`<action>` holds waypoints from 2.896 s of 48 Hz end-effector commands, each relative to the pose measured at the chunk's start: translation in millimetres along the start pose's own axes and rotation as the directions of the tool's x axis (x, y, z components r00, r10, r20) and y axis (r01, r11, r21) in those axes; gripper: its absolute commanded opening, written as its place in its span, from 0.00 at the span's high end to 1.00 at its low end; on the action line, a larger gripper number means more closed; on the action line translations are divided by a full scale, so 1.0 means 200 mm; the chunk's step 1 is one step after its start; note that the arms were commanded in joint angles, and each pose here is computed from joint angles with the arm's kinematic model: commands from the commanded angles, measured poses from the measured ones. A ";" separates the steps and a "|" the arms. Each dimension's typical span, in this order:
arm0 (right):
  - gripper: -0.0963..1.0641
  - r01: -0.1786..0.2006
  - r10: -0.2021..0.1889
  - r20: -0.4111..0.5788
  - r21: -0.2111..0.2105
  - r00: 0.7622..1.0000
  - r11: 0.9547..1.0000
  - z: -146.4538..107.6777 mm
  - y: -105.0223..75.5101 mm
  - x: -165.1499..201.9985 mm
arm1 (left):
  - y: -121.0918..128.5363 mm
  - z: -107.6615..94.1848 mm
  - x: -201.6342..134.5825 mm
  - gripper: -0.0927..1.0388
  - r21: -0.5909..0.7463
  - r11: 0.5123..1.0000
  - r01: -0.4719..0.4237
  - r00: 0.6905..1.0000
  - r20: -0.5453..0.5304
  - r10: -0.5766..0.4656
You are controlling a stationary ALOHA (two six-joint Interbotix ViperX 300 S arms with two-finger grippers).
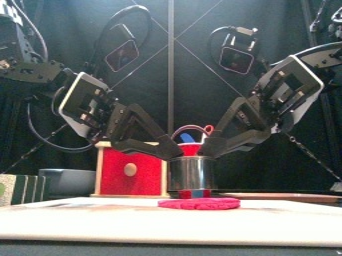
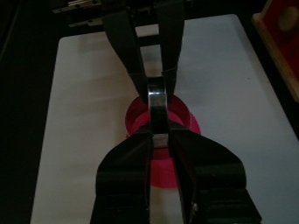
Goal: Get the cutter from the drawer then cut the dough then place the extra dough in the bowl
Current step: Cut the dough
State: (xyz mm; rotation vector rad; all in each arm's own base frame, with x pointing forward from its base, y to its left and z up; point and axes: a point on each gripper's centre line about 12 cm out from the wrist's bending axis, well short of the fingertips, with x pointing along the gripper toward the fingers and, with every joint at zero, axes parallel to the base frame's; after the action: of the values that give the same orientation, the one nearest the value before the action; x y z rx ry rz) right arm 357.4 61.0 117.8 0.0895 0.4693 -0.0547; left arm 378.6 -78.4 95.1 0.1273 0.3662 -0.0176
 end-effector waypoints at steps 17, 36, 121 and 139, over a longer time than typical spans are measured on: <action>0.49 -0.001 0.001 -0.011 0.018 1.000 1.000 0.04 -0.03 -0.02 | 0.02 0.03 0.07 0.41 0.028 1.000 -0.015 1.000 0.016 0.014; 0.49 -0.021 0.028 -0.165 0.041 0.986 0.999 -0.07 -0.01 0.00 | -0.01 -0.03 0.07 0.41 0.021 0.999 0.026 0.996 -0.091 -0.024; 0.49 -0.016 0.060 -0.432 0.103 0.900 0.995 -0.36 0.08 0.00 | -0.20 -0.27 0.06 0.41 0.053 0.978 0.201 0.910 -0.379 -0.166; 0.49 -0.011 0.056 -0.448 0.101 0.893 0.995 -0.38 0.07 0.00 | -0.20 -0.28 0.06 0.41 0.049 0.977 0.206 0.903 -0.394 -0.171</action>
State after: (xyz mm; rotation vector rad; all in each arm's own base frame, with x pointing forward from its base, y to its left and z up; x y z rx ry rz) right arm 338.3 75.1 78.3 0.2047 0.8087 -0.0287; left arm 386.2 -90.9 61.6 0.1430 0.6585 -0.1241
